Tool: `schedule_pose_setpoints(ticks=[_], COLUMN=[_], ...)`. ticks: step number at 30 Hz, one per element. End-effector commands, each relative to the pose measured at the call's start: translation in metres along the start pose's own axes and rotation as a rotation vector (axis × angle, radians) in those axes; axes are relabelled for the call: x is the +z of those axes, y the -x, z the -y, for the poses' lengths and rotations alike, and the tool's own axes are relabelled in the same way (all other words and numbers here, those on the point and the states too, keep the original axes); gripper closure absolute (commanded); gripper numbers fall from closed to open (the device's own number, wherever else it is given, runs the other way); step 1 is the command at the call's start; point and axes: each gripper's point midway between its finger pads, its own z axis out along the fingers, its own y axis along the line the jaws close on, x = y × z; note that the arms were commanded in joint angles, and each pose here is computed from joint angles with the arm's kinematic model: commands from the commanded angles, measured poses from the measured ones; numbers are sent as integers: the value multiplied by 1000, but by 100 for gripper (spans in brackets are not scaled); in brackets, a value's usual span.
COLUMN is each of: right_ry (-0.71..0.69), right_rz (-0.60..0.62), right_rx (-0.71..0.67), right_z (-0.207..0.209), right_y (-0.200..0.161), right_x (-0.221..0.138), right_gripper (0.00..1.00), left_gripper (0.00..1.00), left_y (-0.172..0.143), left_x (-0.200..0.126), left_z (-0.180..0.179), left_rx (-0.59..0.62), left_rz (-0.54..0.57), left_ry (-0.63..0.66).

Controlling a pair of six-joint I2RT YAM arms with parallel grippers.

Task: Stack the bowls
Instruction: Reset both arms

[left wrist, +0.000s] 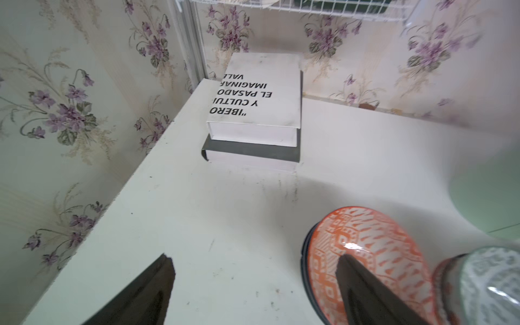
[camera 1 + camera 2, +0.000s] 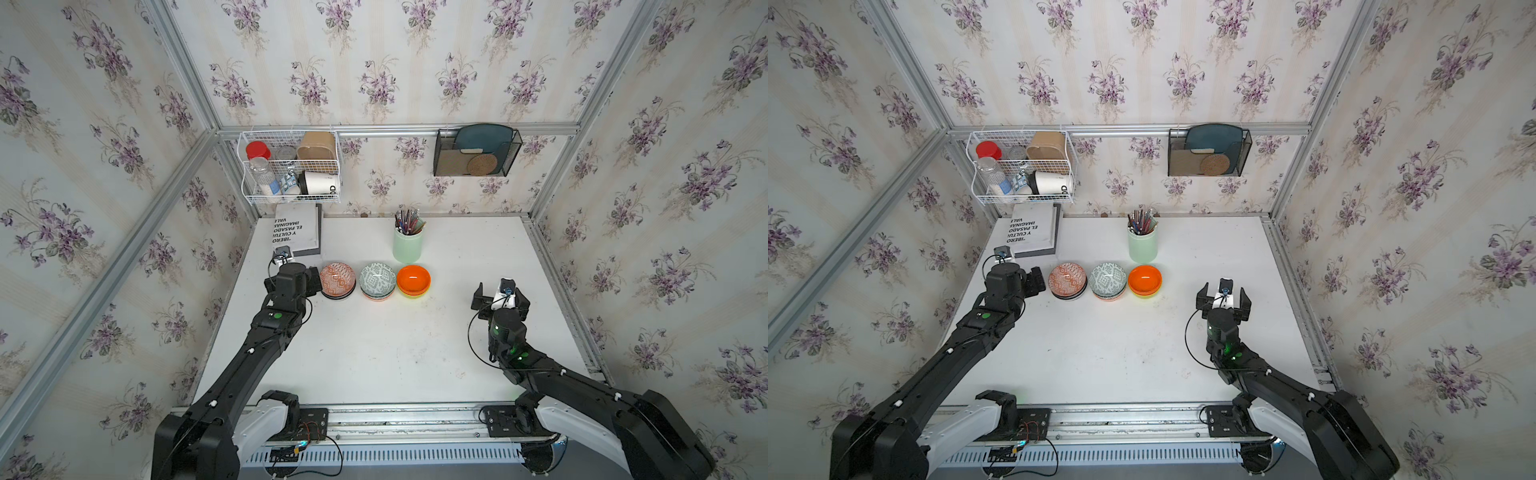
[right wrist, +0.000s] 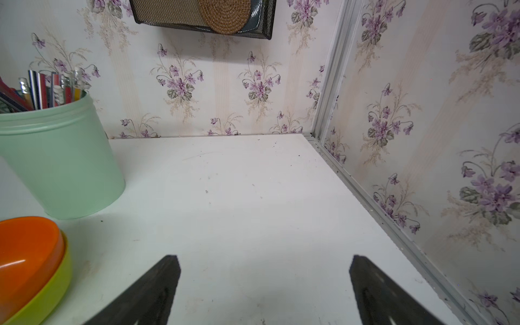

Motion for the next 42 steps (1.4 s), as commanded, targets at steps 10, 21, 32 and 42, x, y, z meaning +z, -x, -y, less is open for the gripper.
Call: schedule_pose_setpoints(ticks=[10,21,32,42], right_ry=[-97,115,59,57], right_rz=[286,184,152,147], right_rx=[22,73,101,102], right_z=[40,22,32,32], right_y=[23,-2,-5,-5], right_x=[3,40,52,53], right_gripper=[0,0,0,0], left_gripper=[6,6,6,6], left_y=[-21,-41,-41,-41], left_x=[52,76,79,80], left_z=[-5,6,5,5], left_rx=[121,122,129,129], left_rz=[227,232,221,217], left_ry=[-20,-51,-28,-29])
